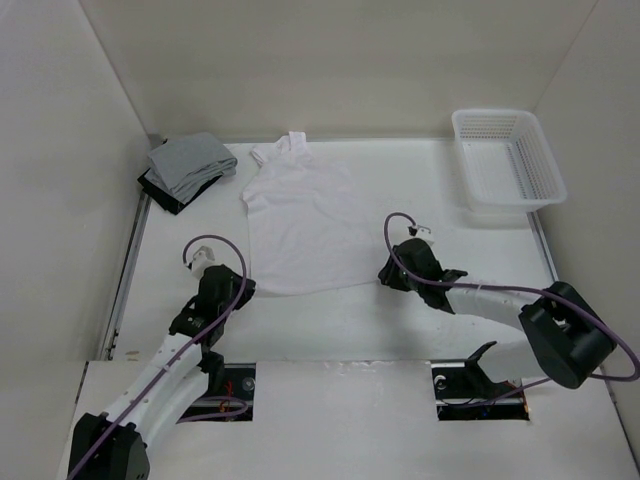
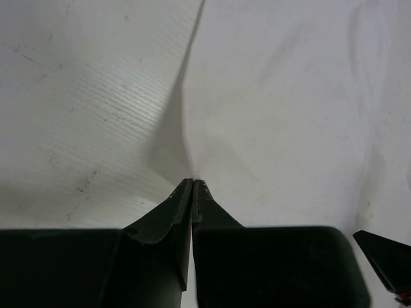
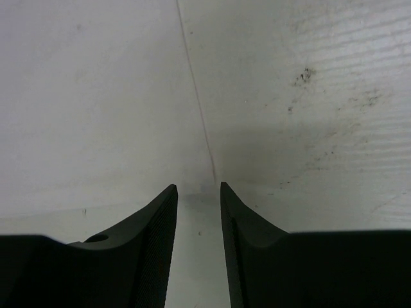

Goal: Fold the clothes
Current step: Flatten the tank top out

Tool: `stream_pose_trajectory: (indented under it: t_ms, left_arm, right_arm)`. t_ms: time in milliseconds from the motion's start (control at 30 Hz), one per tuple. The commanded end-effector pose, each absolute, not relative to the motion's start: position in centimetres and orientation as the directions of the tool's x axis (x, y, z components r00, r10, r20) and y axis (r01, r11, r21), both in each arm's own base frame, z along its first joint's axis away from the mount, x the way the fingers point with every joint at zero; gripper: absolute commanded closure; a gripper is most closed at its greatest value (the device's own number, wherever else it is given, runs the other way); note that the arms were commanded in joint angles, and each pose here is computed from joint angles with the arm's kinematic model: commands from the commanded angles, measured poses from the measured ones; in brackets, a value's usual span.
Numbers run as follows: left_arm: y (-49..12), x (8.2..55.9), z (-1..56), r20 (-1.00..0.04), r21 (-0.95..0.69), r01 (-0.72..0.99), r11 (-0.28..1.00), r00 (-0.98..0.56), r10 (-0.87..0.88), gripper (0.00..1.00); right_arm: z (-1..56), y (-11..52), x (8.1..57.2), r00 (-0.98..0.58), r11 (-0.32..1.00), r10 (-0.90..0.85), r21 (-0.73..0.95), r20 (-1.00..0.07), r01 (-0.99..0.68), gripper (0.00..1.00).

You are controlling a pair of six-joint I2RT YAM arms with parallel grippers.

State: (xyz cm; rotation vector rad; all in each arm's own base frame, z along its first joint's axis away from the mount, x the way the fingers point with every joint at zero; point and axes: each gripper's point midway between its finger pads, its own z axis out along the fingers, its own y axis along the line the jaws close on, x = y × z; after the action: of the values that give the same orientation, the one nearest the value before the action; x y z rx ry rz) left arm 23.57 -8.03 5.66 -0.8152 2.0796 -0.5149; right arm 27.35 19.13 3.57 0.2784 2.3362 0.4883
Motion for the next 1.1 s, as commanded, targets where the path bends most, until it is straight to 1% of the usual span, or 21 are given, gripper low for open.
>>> stream_pose_trajectory:
  t_ms: [0,133,333,467,533,600,667,733,800,933,1067]
  left_arm:
    - [-8.9,24.6,7.2,-0.566,-0.646,-0.275,0.712,-0.453,-0.689,1.00]
    - [-9.0,25.0,7.3,-0.559,-0.661,-0.263,0.703,-0.454,-0.694,1.00]
    - [-9.0,25.2,7.4,-0.554,-0.668,-0.260,0.697,-0.452,-0.699,1.00]
    - [-8.8,25.2,7.5,-0.556,-0.669,-0.259,0.697,-0.447,-0.701,1.00]
    - [-8.9,25.3,7.6,-0.555,-0.670,-0.260,0.695,-0.447,-0.702,1.00]
    - [-8.9,25.4,8.0,-0.557,-0.674,-0.254,0.694,-0.442,-0.703,1.00]
    - [-9.0,25.6,8.9,-0.563,-0.683,-0.237,0.691,-0.432,-0.705,1.00]
    - [-9.4,26.1,11.7,-0.572,-0.713,-0.183,0.677,-0.407,-0.712,1.00]
    - [-10.0,26.6,16.1,-0.583,-0.749,-0.105,0.655,-0.365,-0.726,1.00]
    - [-10.3,26.4,26.8,-0.611,-0.786,0.069,0.614,-0.240,-0.755,1.00]
    - [-9.6,24.2,39.1,-0.593,-0.787,0.269,0.555,-0.079,-0.802,1.00]
  right_arm:
    - [4.3,20.1,27.9,-0.708,0.888,0.368,0.453,-0.602,0.077,0.64]
    - [3.7,19.7,27.7,-0.707,0.885,0.386,0.453,-0.593,0.104,0.66]
    - [3.6,20.2,28.2,-0.706,0.883,0.387,0.460,-0.593,0.098,0.70]
    - [3.8,20.5,29.1,-0.703,0.881,0.387,0.464,-0.597,0.092,0.80]
    - [4.2,20.6,29.6,-0.689,0.874,0.398,0.479,-0.606,0.083,0.88]
    - [5.8,21.1,30.4,-0.648,0.861,0.410,0.507,-0.642,0.042,0.97]
    - [7.8,21.0,30.7,-0.603,0.849,0.428,0.528,-0.673,0.014,1.00]
    - [11.5,20.8,30.5,-0.530,0.838,0.444,0.544,-0.722,-0.039,1.00]
    - [16.2,20.2,29.4,-0.471,0.826,0.458,0.557,-0.754,-0.089,1.00]
    - [27.7,18.0,26.3,-0.304,0.802,0.494,0.562,-0.814,-0.202,1.00]
    - [39.9,15.2,22.8,-0.137,0.792,0.516,0.532,-0.846,-0.300,1.00]
